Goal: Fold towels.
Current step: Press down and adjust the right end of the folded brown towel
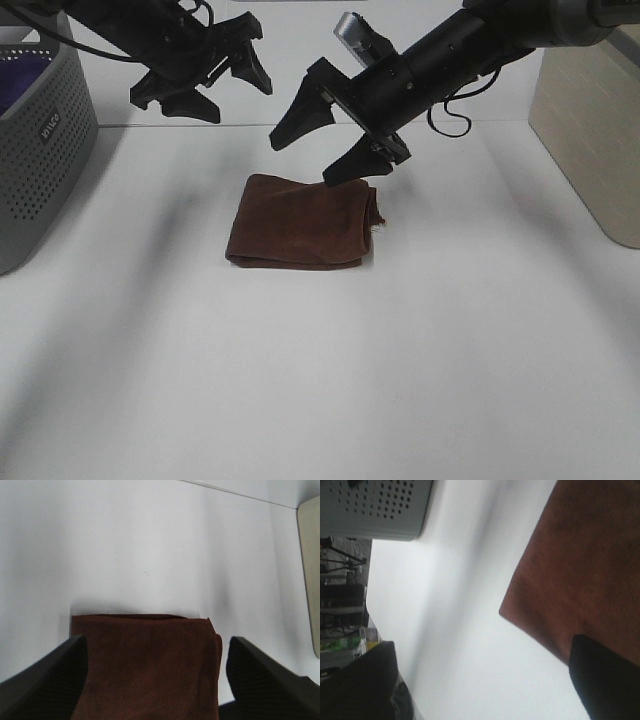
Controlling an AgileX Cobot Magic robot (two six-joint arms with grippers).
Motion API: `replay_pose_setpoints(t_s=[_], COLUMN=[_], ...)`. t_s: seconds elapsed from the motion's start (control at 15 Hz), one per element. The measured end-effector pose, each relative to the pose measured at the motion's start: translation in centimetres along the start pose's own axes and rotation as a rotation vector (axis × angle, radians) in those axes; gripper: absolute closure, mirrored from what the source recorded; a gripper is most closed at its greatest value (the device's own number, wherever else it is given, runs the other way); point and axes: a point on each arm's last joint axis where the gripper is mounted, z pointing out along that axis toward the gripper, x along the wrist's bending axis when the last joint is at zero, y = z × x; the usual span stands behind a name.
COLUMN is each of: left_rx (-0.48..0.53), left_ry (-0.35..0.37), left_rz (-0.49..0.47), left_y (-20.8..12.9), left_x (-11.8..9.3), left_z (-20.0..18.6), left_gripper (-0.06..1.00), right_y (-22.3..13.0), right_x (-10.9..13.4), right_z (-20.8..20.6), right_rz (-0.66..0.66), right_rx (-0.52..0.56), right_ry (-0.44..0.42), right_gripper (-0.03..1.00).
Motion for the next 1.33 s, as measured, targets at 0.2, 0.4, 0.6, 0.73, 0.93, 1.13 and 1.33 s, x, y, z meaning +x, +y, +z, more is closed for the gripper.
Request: replay_pose_setpoints(t_s=[0.2, 0.4, 0.6, 0.73, 0.93, 1.13, 1.33], left_rx=[0.041, 0.07, 0.073, 0.077, 0.094, 0.121, 0.129], left_ry=[0.003, 0.006, 0.006, 0.006, 0.008, 0.017, 0.046], left_rz=[0.004, 0.006, 0.006, 0.005, 0.006, 0.022, 0.094], left_y=[-0.4, -0.6, -0.7, -0.7, -0.9, -1.1, -0.8], left_x=[0.0, 0.1, 0.1, 0.1, 0.1, 0.0, -1.1], left_z=[0.0, 0.0, 0.0, 0.1, 0.0, -0.3, -2.9], left_gripper=[0.21, 0.21, 0.21, 0.21, 0.21, 0.21, 0.21], right_y=[0.6, 0.4, 0.0, -0.2, -0.4, -0.1, -0.5], right_x=[-2.7, -7.0, -10.2, -10.5, -10.8, -8.6, -5.1], right_z=[1.6, 1.5, 0.2, 0.2, 0.3, -2.3, -6.3], right_rz=[0.015, 0.091, 0.152, 0.133, 0.128, 0.054, 0.042], right_rx=[-0.07, -0.083, -0.093, -0.072, -0.057, -0.047, 0.004], right_ry=[0.046, 0.037, 0.03, -0.011, -0.043, -0.136, -0.256], right_gripper=[0.11, 0.12, 0.12, 0.12, 0.12, 0.12, 0.12])
